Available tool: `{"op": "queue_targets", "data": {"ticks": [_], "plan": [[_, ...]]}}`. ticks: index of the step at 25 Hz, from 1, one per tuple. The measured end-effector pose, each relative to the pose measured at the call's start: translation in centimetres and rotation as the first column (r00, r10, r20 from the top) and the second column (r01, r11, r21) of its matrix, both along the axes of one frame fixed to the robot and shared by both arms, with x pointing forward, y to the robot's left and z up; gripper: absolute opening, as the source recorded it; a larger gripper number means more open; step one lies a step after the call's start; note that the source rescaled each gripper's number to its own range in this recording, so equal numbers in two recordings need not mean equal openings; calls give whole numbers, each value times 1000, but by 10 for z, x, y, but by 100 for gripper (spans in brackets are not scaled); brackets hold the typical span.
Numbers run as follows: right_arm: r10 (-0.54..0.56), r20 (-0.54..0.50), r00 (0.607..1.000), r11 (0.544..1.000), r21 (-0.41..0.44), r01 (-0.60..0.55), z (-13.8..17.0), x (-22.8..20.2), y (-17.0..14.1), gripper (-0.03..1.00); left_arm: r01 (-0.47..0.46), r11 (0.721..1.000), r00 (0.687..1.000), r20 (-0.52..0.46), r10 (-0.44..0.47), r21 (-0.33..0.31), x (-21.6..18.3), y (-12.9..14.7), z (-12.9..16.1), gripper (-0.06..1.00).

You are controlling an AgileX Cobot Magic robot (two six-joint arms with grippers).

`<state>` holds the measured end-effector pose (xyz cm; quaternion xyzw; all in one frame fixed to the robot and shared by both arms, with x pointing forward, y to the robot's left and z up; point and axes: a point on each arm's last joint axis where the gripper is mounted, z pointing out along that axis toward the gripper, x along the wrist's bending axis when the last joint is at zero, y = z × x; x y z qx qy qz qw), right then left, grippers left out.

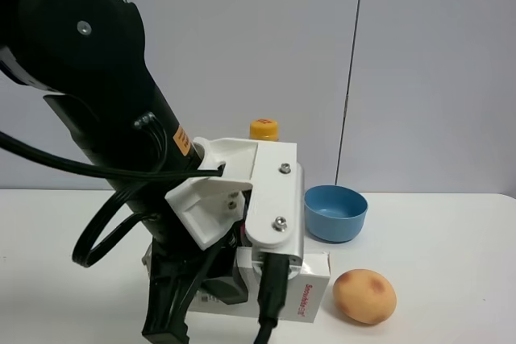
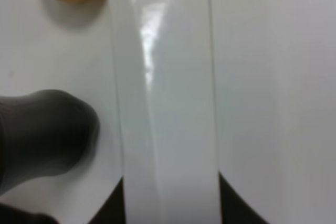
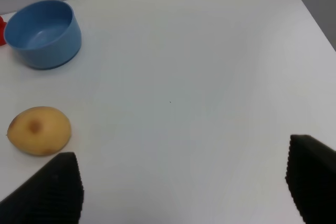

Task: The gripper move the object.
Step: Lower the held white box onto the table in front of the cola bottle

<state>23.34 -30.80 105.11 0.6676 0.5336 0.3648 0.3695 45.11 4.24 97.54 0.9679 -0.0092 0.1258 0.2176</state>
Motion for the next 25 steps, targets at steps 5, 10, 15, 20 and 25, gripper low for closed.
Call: {"op": "queue_targets", "data": {"ticks": [5,10,15,20,25], "plan": [[0,0,1000,1000,0,0,0,0,0,100,-33,999,999,-28,33,23,7,-1,-18,0],[0,0,1000,1000,0,0,0,0,0,100,-57,998,998,-19,57,16,14,-1,-24,0],[0,0,1000,1000,0,0,0,0,0,100,-81,996,996,-32,82,34,22,3,-35,0],[0,0,1000,1000,0,0,0,0,0,100,-88,995,995,-45,90,39,23,3,-39,0],[0,0,1000,1000,0,0,0,0,0,100,-87,996,995,-43,88,31,23,3,-39,0]]}}
